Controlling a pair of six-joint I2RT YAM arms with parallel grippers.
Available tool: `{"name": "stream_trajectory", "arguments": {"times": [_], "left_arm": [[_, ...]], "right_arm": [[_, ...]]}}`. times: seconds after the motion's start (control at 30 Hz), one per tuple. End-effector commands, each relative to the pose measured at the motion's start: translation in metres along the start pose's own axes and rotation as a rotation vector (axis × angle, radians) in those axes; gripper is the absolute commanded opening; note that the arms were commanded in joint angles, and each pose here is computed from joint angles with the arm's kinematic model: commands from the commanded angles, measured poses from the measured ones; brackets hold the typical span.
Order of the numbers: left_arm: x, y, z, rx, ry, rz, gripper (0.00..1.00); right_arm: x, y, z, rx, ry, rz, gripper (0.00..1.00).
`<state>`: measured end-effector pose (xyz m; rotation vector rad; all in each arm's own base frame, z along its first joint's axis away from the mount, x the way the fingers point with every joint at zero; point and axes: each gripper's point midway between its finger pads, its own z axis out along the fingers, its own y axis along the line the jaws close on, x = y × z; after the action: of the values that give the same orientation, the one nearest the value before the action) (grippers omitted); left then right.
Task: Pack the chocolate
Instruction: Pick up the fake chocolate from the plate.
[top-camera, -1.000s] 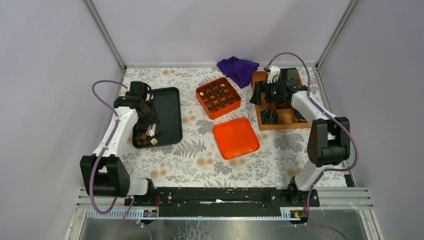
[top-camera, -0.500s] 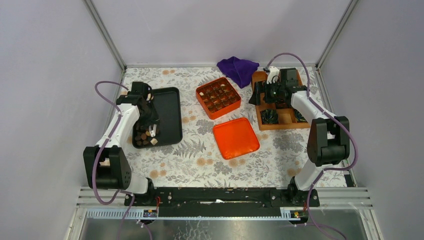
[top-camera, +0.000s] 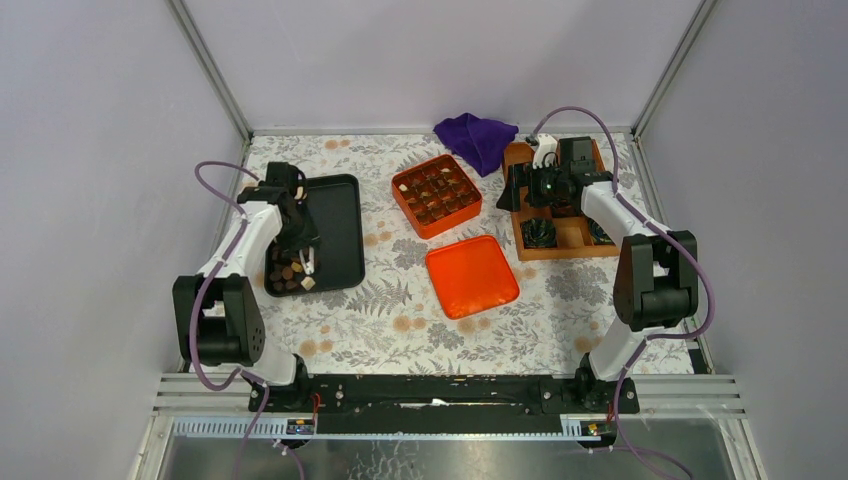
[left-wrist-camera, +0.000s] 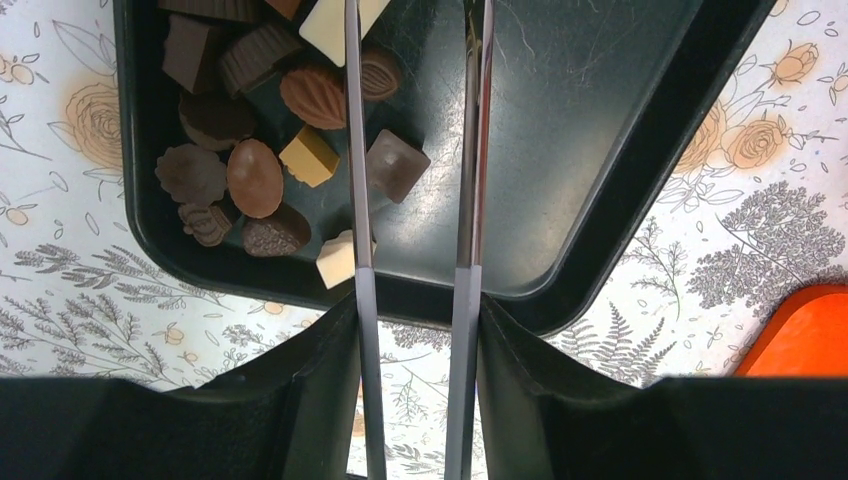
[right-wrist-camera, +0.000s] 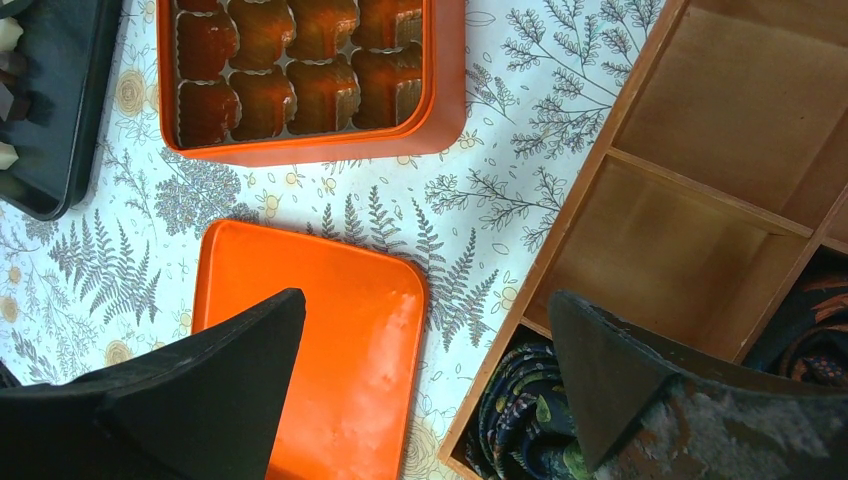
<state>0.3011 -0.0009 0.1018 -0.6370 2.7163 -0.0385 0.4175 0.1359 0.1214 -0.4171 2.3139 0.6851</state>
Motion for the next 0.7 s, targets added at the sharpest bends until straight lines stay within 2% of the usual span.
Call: {"name": "stream_trajectory", "arguments": {"times": [0.0,0.33,0.57,0.67], "left_arm": [[-0.025,-0.007,0.001,0.022,-0.068,-0.006,0.48],[-0.025,-0.009,0.006,0.034,-0.044,0.006,0.47],[-0.022,-0.018,0.006,0.086,-0.017,0.005,0.28],[-0.022,-0.022,0.001,0.111,-0.017,0.005,0.25]], "right_arm": [[-0.022,0.004,-0.005,-0.02,-0.054,-0.026,1.0],[-0.021,0.006,-0.004,-0.028,-0.051,-0.026,1.0],[-0.021,0.005,-0.006,-0.024,-0.054,-0.032,1.0],[-0.021,0.006,-0.006,-0.027,-0.054,-0.032,1.0]]}}
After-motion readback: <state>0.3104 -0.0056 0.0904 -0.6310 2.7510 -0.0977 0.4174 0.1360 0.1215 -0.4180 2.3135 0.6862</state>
